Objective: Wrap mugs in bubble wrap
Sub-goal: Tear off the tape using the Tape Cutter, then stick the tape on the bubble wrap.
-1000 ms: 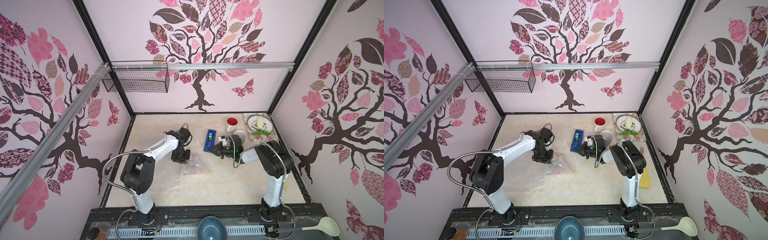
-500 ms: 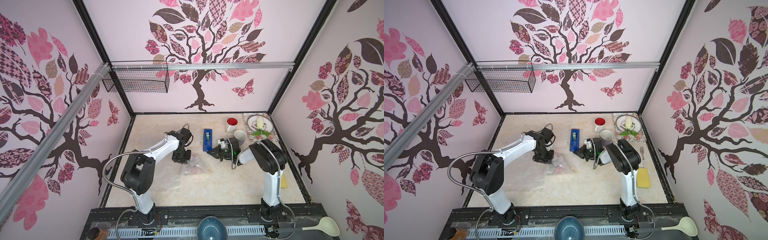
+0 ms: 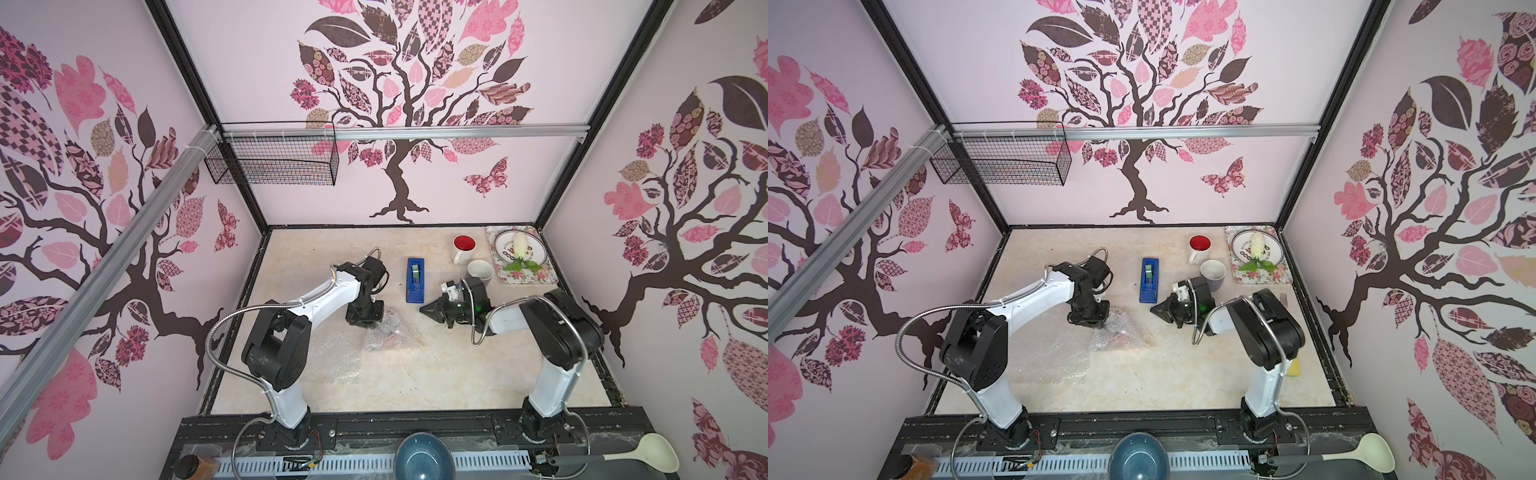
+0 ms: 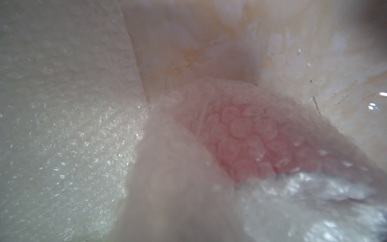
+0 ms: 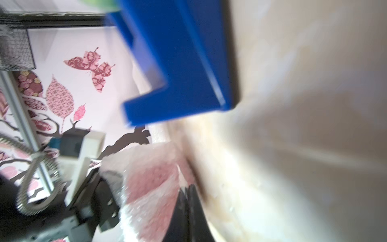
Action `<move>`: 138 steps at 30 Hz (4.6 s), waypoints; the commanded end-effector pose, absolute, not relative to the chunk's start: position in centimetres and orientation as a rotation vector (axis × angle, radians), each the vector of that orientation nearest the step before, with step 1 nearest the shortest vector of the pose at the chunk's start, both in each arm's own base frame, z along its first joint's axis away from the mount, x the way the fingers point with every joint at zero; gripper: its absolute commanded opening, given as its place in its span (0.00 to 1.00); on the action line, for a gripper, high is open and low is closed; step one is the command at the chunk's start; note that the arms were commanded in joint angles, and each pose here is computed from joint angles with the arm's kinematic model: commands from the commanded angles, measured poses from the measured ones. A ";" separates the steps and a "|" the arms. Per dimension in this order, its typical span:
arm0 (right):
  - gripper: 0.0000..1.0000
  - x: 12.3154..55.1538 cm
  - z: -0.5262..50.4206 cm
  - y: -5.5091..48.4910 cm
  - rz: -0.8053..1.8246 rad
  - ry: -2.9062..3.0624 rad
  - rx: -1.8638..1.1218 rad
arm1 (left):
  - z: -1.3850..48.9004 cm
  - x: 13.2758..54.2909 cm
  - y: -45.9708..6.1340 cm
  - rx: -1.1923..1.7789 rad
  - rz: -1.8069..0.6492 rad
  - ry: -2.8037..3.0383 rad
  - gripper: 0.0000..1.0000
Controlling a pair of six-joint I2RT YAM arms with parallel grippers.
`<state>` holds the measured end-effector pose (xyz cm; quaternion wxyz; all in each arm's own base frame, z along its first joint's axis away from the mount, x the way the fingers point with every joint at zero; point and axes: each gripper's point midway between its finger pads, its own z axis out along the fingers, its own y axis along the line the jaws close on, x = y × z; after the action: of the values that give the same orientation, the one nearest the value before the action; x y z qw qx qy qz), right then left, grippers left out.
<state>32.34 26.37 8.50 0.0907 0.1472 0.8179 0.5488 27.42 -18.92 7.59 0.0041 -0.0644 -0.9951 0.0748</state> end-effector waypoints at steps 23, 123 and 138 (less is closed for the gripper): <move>0.00 25.1 16.9 35.7 2.013 2.325 0.373 | 8.5 28.0 -21.5 -0.126 0.247 -3.197 0.00; 0.00 26.8 7.1 32.0 1.458 2.618 0.540 | 20.6 30.1 -23.9 -0.091 0.790 -3.291 0.42; 0.00 26.9 7.2 32.0 1.453 2.619 0.546 | 14.3 26.2 -27.3 -0.140 0.941 -3.043 0.00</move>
<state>26.81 33.06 9.52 0.0605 0.1438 0.8407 0.5185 26.30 -26.75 15.53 -0.0312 -0.0379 -0.9558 0.2899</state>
